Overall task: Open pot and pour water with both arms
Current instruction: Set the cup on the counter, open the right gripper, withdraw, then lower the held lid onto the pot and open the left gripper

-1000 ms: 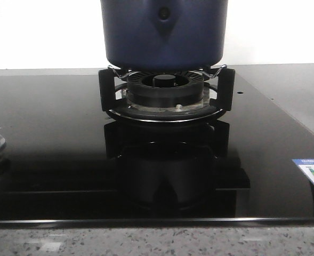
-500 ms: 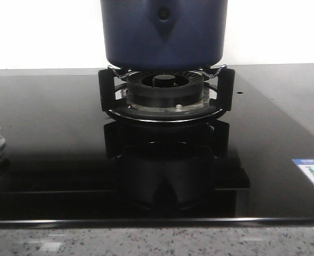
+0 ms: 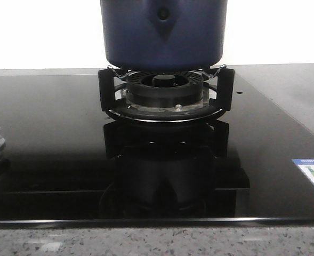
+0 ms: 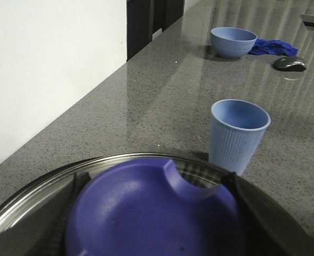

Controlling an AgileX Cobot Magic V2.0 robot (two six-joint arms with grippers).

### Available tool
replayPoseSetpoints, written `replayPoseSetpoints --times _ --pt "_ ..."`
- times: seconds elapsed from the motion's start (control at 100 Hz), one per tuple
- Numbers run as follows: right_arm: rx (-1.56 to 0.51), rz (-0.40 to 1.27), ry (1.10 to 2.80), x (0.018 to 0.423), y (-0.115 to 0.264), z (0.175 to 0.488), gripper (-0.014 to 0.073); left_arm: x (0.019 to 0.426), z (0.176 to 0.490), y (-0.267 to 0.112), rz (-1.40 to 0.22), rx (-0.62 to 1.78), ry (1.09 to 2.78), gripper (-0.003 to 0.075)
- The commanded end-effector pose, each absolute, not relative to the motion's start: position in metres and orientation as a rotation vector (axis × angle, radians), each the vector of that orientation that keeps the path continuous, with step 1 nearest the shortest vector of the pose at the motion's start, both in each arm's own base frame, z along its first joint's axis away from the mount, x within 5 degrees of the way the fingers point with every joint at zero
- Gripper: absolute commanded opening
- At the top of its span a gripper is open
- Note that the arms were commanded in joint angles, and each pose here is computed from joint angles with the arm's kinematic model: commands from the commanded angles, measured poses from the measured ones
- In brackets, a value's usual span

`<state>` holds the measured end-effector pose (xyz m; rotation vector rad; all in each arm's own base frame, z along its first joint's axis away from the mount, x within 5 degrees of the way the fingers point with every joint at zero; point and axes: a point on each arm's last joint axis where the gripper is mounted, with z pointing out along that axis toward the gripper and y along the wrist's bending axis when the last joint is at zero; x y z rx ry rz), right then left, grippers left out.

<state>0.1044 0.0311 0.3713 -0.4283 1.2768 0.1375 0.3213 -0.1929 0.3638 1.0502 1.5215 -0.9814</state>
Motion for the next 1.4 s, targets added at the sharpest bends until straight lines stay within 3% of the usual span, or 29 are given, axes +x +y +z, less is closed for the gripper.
replayPoseSetpoints --times 0.0,0.29,0.86,1.39 --pt "-0.421 0.141 1.250 0.102 0.031 0.380 -0.0064 0.312 0.395 -0.197 -1.036 0.983 1.401 0.0335" --pt "-0.410 0.132 1.255 0.103 0.030 0.380 -0.0064 0.319 0.388 -0.206 -0.963 0.977 1.397 0.0335" --pt "-0.410 0.132 1.255 0.103 0.030 0.380 -0.0064 0.329 0.377 -0.211 -1.048 0.916 1.394 0.0335" --pt "-0.392 0.131 1.297 0.106 0.028 0.368 -0.0064 0.326 0.372 -0.212 -1.015 1.002 1.392 0.0335"
